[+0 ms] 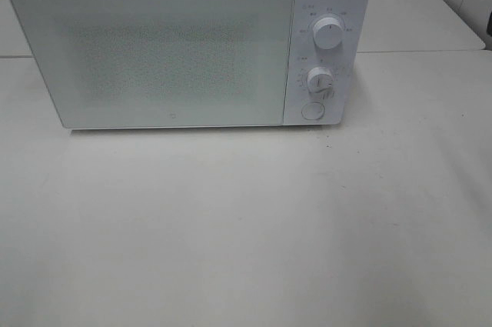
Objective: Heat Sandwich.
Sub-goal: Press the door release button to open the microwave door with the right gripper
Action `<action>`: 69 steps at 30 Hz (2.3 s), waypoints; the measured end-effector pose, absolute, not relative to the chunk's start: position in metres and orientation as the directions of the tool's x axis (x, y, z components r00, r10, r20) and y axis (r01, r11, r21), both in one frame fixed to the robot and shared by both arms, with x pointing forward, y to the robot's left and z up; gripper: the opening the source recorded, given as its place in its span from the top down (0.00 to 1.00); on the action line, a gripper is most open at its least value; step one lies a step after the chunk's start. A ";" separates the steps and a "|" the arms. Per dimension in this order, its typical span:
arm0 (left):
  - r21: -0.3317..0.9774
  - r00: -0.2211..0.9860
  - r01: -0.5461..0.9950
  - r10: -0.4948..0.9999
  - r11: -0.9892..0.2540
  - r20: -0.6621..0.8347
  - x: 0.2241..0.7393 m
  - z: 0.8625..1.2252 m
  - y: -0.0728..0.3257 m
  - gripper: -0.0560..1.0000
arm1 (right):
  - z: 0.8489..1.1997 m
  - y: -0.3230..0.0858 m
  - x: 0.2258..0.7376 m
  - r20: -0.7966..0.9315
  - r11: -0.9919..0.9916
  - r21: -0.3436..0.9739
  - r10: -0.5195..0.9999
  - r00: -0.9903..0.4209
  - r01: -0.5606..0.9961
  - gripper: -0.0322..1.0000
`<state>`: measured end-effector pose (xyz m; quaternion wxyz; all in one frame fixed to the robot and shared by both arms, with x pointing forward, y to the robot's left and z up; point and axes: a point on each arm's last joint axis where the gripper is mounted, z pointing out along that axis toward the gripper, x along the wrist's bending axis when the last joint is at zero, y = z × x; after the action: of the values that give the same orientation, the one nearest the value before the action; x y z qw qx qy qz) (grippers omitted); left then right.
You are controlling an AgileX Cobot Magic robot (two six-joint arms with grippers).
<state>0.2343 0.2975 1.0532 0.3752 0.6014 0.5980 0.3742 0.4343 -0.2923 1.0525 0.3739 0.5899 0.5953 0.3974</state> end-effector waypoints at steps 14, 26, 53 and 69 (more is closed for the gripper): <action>0.899 0.005 0.438 1.000 -0.003 0.001 0.234 1.053 0.298 0.01 | 0.991 -0.282 0.464 -0.019 0.034 0.954 0.998 -0.054 0.299 0.23; 0.899 0.005 0.438 1.000 -0.003 0.001 0.234 1.053 0.298 0.01 | 0.948 -0.247 0.475 -0.031 0.044 0.958 0.998 -0.050 0.283 0.23; 0.899 0.005 0.438 1.000 -0.003 0.001 0.234 1.053 0.298 0.01 | 0.892 -0.154 0.471 -0.027 0.071 0.933 0.991 -0.128 0.353 0.23; 0.899 0.005 0.438 1.000 -0.003 0.001 0.234 1.053 0.298 0.01 | 0.892 -0.155 0.472 0.186 -0.169 0.913 0.982 -0.011 0.372 0.23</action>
<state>0.2343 0.2975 1.0532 0.3752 0.6014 0.5980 0.3742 0.4720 -0.1550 0.8921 0.3379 0.6167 0.5489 0.4519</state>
